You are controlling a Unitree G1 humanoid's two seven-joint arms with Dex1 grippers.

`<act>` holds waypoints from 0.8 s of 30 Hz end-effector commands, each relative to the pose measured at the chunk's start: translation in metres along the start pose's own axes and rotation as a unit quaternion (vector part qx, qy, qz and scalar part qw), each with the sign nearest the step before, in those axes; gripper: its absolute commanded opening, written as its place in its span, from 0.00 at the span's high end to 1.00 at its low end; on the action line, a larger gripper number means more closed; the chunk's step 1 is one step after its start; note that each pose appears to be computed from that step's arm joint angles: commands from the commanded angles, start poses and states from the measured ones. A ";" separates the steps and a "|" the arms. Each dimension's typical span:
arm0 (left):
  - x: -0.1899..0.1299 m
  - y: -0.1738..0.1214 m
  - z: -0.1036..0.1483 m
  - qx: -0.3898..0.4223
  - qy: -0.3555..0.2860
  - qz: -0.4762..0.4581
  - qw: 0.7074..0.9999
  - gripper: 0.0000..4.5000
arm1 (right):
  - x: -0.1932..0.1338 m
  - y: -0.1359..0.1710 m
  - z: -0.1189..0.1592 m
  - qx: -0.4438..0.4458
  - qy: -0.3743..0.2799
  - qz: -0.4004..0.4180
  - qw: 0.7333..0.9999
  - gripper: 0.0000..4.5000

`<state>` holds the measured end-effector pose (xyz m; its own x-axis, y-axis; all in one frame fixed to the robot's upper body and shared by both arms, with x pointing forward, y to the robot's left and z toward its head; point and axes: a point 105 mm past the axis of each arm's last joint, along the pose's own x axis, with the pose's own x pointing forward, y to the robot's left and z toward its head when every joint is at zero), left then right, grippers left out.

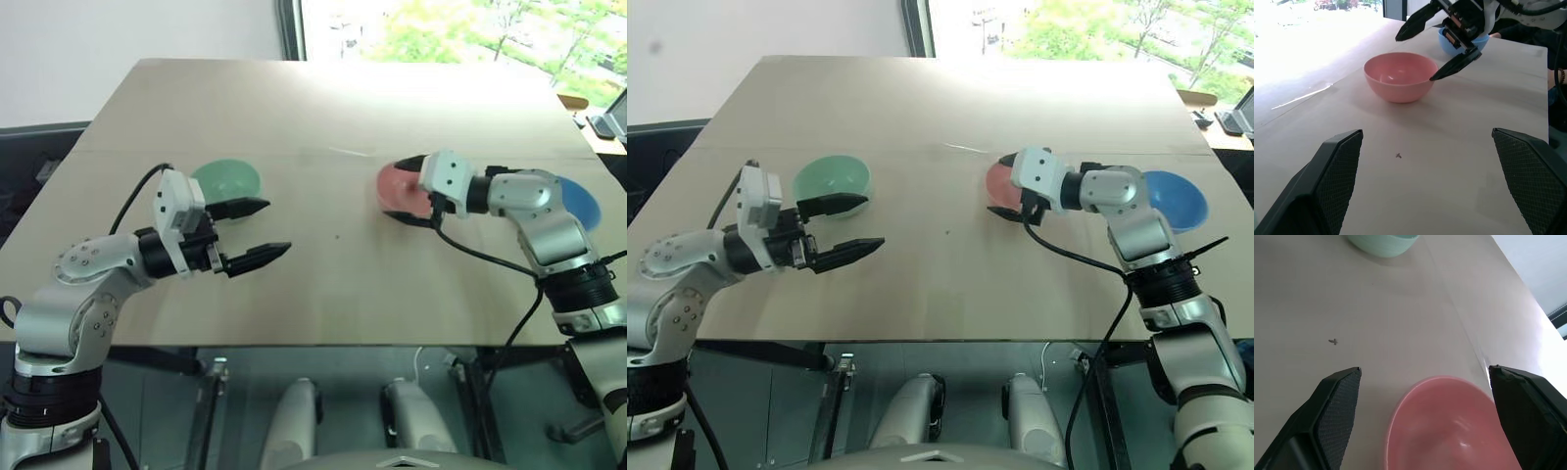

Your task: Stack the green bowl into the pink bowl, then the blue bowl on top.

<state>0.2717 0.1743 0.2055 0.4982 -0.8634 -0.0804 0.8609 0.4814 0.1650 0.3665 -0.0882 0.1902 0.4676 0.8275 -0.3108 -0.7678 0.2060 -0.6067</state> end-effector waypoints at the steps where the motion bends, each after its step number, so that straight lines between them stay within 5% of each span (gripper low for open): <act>1: 0.000 -0.008 0.012 0.027 -0.018 -0.008 0.999 0.00 | 0.001 0.000 0.007 -0.001 -0.009 0.022 1.000 0.03; 6: 0.003 -0.015 0.010 0.039 -0.013 -0.017 0.999 0.00 | 0.008 -0.003 -0.011 0.042 0.022 0.013 0.999 0.03; 8: 0.004 -0.016 0.009 0.045 -0.008 -0.018 0.999 0.00 | 0.010 -0.006 -0.016 0.049 0.033 0.005 0.998 0.11; 18: 0.001 -0.016 0.007 0.049 -0.005 -0.011 0.999 0.00 | 0.014 -0.004 -0.023 0.063 0.043 0.016 0.997 0.98; 24: 0.000 -0.014 0.006 0.040 -0.013 -0.002 0.999 0.00 | 0.021 0.013 -0.001 0.056 0.007 0.061 0.997 0.98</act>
<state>0.2611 0.1673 0.2008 0.4865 -0.8699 -0.0816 0.8621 0.4628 0.2065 0.3803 -0.0884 0.1547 0.4359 0.7850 -0.4402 -0.8640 0.2282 -0.4488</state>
